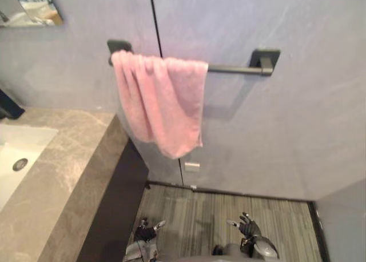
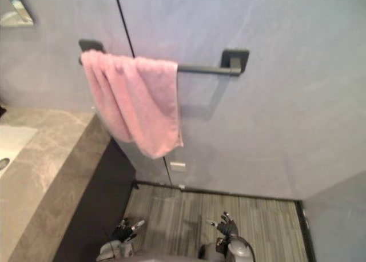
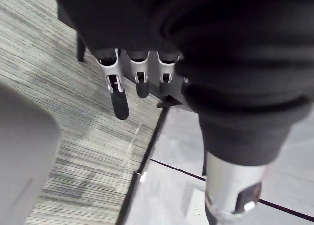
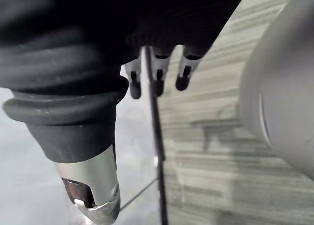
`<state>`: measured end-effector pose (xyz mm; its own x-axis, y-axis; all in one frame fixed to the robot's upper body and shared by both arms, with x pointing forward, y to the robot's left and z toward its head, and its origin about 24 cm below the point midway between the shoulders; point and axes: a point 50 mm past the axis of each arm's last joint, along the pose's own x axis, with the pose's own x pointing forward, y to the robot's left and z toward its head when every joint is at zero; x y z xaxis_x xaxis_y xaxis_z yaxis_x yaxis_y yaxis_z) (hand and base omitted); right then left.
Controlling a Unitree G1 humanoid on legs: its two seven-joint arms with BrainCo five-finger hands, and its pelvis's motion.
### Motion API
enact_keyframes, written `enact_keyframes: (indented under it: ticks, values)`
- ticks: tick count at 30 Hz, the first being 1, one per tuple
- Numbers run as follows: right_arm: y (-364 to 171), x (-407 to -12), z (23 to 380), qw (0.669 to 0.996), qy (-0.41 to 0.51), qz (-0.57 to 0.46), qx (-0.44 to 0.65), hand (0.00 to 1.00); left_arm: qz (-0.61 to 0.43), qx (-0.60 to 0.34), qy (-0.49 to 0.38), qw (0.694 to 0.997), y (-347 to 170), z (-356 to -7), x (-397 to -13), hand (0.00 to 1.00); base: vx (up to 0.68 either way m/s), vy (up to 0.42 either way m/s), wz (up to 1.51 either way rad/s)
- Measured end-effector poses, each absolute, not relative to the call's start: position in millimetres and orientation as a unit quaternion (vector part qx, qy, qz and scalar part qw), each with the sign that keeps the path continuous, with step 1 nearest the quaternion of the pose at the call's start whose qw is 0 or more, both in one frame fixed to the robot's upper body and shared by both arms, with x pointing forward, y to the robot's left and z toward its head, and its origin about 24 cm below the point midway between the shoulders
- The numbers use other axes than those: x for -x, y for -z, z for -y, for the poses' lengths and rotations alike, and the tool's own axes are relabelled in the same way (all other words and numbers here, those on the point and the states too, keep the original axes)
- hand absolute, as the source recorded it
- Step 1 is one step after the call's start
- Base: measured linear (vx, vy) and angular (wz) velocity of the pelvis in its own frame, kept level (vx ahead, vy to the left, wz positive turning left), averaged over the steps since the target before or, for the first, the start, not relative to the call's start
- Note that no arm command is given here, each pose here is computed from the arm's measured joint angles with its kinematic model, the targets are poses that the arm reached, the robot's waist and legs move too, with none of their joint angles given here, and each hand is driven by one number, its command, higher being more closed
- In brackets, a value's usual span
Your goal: Organize washtable
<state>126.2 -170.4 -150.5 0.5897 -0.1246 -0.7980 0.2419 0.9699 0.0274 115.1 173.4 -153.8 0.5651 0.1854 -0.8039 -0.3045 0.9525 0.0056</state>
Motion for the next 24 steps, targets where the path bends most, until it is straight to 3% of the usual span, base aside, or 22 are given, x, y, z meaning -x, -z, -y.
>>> enact_keyframes:
  ticks: [14,24]
  values:
    - [154.2,-120.1,151.7,0.877,0.114,-0.456,-0.103,0.00,-0.439,0.037,-0.137,0.887,150.9,-190.6,-118.0,0.00,0.13,0.122,-0.19]
    - [156.7,-111.3,159.0,0.872,0.117,-0.466,-0.089,0.00,-0.453,0.026,-0.117,0.884,154.2,-184.7,-111.3,0.00,-0.02,0.038,0.07]
